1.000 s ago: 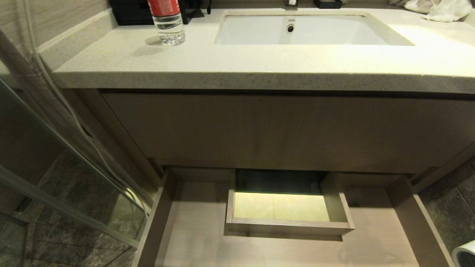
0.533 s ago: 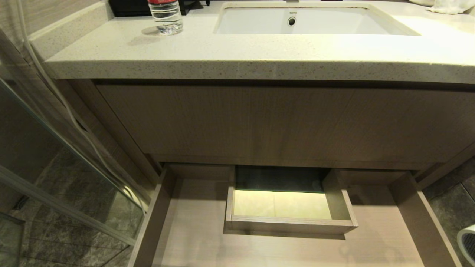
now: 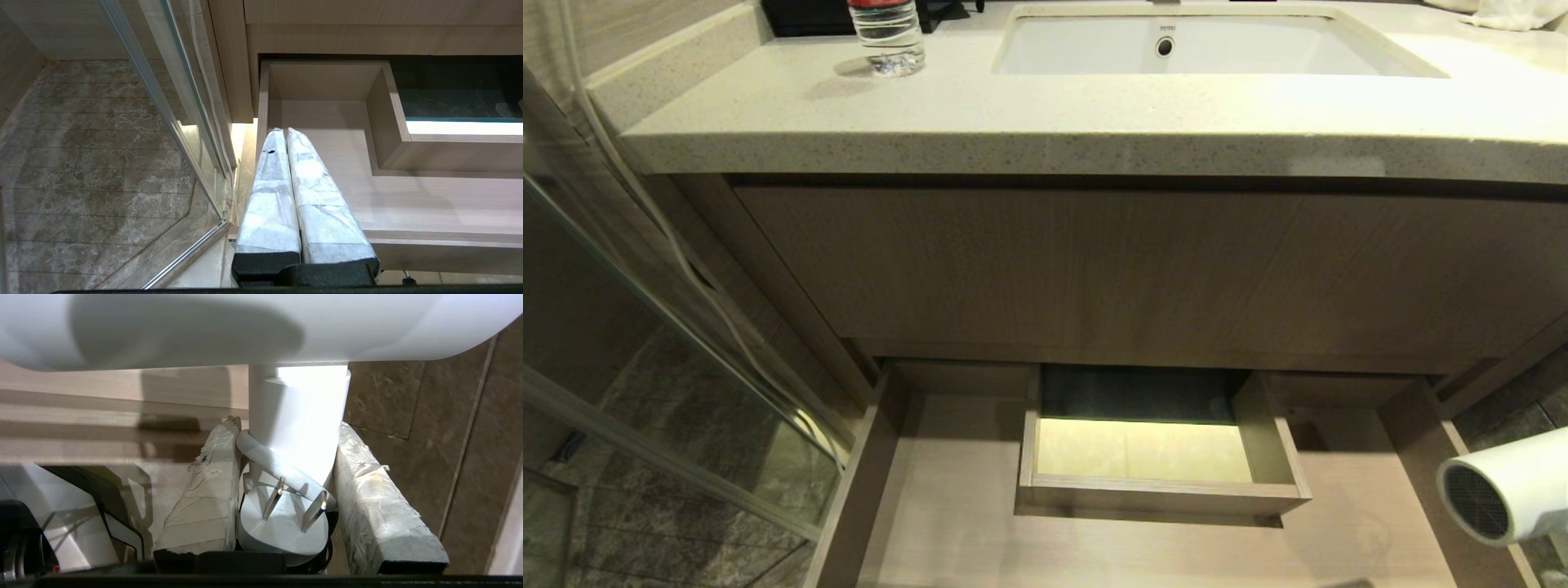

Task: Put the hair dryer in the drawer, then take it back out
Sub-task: Put it into the drawer

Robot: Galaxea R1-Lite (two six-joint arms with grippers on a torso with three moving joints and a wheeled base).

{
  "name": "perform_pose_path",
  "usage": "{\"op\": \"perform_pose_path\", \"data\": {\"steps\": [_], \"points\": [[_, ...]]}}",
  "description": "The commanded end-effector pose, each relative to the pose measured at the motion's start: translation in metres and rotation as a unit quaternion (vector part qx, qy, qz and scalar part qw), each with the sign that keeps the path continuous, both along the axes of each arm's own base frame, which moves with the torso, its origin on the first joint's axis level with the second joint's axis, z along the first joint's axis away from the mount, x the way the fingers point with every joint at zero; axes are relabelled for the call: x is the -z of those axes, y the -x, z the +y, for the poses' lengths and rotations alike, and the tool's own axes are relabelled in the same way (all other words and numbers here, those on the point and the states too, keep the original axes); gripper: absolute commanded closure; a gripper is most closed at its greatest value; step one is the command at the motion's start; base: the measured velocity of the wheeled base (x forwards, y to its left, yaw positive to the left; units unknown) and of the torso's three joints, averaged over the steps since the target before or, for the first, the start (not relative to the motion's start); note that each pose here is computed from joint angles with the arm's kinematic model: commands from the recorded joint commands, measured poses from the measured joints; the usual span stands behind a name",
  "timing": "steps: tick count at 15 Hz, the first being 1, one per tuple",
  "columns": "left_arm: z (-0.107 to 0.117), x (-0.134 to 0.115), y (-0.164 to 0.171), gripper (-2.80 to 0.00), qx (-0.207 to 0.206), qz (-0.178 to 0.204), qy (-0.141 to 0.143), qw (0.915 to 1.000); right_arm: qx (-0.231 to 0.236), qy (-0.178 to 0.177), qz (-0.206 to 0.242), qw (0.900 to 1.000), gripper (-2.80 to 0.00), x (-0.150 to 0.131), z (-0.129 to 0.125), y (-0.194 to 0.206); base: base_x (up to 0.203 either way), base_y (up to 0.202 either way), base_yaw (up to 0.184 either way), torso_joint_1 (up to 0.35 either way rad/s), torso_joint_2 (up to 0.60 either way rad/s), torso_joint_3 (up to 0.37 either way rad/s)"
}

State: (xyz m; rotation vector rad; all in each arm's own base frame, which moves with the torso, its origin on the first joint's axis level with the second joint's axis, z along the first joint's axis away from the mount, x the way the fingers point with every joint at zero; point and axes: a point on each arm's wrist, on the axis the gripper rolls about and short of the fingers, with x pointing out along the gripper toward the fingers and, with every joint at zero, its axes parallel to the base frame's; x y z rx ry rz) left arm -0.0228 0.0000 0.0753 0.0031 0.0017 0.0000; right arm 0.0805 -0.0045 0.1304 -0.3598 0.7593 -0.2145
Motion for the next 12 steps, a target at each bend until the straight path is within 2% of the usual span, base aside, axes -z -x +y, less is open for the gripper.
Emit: {"op": "perform_pose_path", "data": {"steps": [1,6,12], "points": [[0.0,0.0,0.0,0.0,0.0,0.0,0.0,1.0,0.01,0.006,0.079,0.997,0.0,0.017,0.001,-0.052,0.0,0.0,0.0,0.0,0.0,0.0],[0.0,0.0,0.0,0.0,0.0,0.0,0.0,1.0,0.049,0.01,0.097,0.994,0.0,0.03,-0.011,-0.135,0.0,0.0,0.0,0.0,0.0,0.0],[0.0,0.0,0.0,0.0,0.0,0.0,0.0,1.0,0.102,0.02,0.158,0.982,0.0,0.067,-0.059,-0.2,0.0,0.0,0.0,0.0,0.0,0.0]]}}
